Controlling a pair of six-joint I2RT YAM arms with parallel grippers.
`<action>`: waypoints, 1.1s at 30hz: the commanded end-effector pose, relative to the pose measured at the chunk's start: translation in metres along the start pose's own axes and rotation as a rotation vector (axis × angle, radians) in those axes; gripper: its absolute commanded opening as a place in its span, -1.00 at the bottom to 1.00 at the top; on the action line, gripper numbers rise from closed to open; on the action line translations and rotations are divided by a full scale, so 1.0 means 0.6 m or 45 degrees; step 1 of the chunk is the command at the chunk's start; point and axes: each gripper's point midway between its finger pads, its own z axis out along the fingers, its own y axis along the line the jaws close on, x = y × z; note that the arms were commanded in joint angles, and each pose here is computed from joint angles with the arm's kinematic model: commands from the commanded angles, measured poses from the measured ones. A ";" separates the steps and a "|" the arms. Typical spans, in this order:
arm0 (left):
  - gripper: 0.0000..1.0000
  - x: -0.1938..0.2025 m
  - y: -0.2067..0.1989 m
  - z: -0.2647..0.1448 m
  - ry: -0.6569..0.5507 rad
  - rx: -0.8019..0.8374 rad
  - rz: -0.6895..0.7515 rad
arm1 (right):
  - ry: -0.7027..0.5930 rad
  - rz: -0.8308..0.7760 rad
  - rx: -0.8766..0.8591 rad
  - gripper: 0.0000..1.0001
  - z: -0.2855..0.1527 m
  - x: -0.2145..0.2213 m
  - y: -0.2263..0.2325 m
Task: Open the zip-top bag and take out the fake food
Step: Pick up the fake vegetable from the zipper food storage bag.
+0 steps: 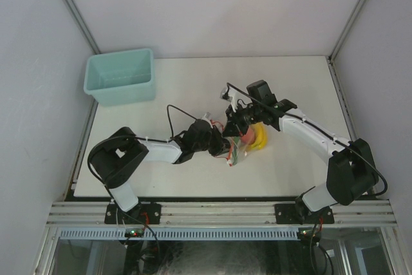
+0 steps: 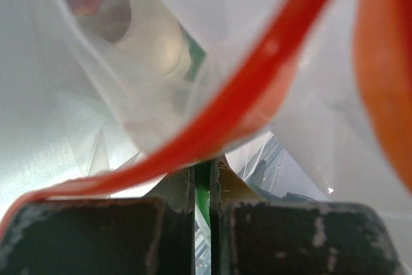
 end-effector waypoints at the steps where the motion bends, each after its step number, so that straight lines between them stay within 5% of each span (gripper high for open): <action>1: -1.00 -0.012 -0.070 -0.019 -0.033 0.169 0.061 | -0.048 -0.089 0.039 -1.00 -0.011 -0.025 -0.001; 13: -1.00 -0.039 -0.067 -0.081 -0.117 0.210 0.002 | -0.055 -0.153 0.152 -1.00 -0.051 -0.002 -0.040; 33: -1.00 -0.052 -0.050 -0.053 -0.141 0.042 -0.073 | -0.013 -0.238 -0.186 -1.00 -0.005 0.027 0.067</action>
